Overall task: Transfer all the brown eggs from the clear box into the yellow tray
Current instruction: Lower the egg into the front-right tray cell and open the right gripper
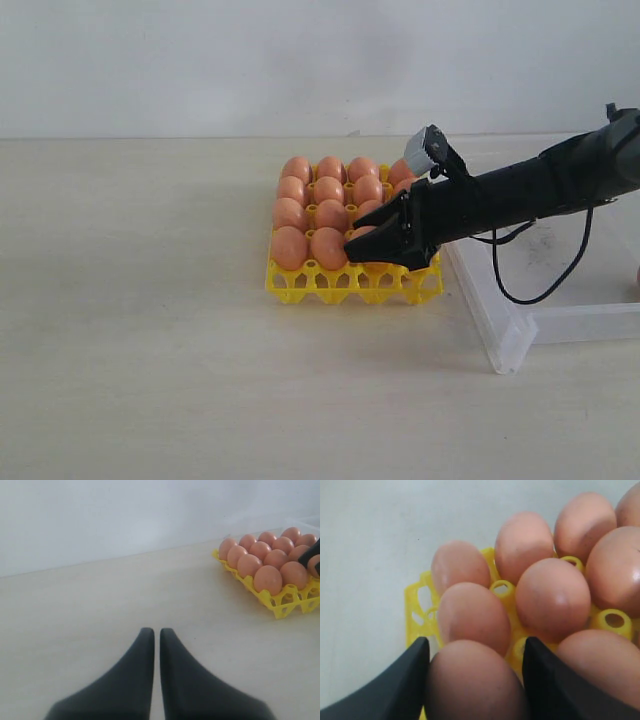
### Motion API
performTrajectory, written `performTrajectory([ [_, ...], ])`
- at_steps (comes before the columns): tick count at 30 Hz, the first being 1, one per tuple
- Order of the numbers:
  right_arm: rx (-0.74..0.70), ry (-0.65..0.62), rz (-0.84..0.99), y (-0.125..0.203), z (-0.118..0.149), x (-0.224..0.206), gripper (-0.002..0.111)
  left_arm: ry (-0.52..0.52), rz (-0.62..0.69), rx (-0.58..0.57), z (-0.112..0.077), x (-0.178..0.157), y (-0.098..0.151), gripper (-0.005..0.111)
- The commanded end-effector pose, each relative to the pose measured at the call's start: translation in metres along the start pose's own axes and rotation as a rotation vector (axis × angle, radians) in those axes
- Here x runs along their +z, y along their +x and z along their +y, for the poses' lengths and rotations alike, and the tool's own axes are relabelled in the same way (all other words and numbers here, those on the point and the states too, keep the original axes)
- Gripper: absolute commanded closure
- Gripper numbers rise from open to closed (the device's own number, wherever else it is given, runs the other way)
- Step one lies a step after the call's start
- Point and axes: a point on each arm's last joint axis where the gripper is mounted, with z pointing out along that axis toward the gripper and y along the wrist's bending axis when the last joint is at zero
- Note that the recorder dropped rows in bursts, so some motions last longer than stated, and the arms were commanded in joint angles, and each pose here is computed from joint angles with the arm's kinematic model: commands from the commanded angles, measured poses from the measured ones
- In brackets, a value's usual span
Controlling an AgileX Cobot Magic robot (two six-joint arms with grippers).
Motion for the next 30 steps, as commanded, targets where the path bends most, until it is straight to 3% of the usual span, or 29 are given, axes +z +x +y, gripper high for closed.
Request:
performTrajectory([
  [1,0.021,0.006,0.089,0.017,0.000,0.003,0.092,-0.006,-0.006,0.006,0.000,0.000,0.001,0.103],
  [7,0.028,0.006,0.089,0.017,0.000,0.003,0.059,-0.006,-0.006,0.006,0.000,0.000,0.001,0.103],
  [10,0.038,0.009,0.088,0.016,0.000,0.002,0.051,-0.006,-0.006,0.006,0.000,0.000,0.001,0.103],
  [24,-0.034,0.103,0.015,-0.055,0.019,-0.036,0.051,-0.006,-0.006,0.006,0.000,0.000,0.001,0.103],
  [27,0.007,0.118,0.031,-0.067,0.026,-0.046,0.053,-0.006,-0.006,0.006,0.000,0.000,0.001,0.103],
  [30,0.113,0.138,0.154,-0.061,0.029,-0.051,0.072,-0.006,-0.006,0.006,0.000,0.000,0.001,0.103],
])
